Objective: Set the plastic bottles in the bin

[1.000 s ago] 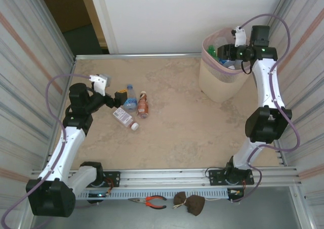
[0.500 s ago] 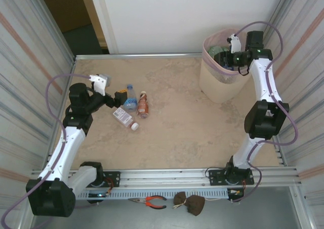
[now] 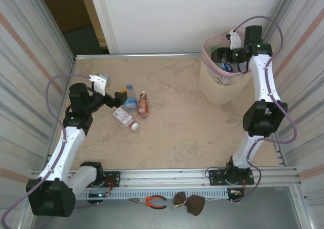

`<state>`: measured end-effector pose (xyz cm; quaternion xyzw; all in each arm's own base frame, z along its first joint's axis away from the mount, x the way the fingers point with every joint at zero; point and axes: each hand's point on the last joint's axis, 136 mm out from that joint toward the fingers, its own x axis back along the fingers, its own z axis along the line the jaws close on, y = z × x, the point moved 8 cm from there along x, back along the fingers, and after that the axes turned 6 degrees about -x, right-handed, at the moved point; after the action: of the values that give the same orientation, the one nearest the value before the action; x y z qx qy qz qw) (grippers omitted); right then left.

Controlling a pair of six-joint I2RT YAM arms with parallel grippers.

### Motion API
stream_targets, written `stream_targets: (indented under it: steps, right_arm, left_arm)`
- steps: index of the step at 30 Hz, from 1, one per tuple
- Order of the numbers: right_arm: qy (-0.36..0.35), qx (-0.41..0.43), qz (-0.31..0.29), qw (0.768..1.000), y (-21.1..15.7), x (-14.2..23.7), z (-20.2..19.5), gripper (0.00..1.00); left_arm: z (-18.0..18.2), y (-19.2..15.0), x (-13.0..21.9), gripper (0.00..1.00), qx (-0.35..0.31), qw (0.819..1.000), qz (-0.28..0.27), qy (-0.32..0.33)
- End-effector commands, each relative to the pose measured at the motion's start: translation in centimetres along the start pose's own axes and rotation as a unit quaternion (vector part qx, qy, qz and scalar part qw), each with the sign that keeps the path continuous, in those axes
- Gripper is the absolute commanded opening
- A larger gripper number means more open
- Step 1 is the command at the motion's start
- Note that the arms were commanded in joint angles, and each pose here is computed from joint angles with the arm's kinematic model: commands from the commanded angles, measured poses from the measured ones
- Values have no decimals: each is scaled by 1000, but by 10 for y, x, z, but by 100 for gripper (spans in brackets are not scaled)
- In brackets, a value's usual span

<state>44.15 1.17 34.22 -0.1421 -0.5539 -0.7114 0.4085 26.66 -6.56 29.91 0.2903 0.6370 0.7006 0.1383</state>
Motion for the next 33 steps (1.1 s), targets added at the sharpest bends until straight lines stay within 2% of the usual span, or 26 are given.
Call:
stream_targets:
  steps: [1,6,9,18,26,33]
  right_arm:
    - [-7,6,-38,999,14,34,25,89]
    - [-23,-1,-45,999,16,34,32,79]
    - [-33,-9,-39,999,14,30,32,66]
    - [-80,-13,46,996,-19,-8,18,37]
    - [-120,-25,97,988,-46,-28,4,36]
    - [-114,-8,42,993,-22,-3,27,48]
  left_arm:
    - [1,12,4,99,-11,1000,-22,0]
    - [1,12,4,99,-12,1000,-22,1]
    - [1,12,4,99,-12,1000,-22,2]
    - [1,12,4,99,-12,1000,-22,1]
    - [1,11,3,99,-12,1000,-21,0]
    - [1,12,3,98,-11,1000,-21,0]
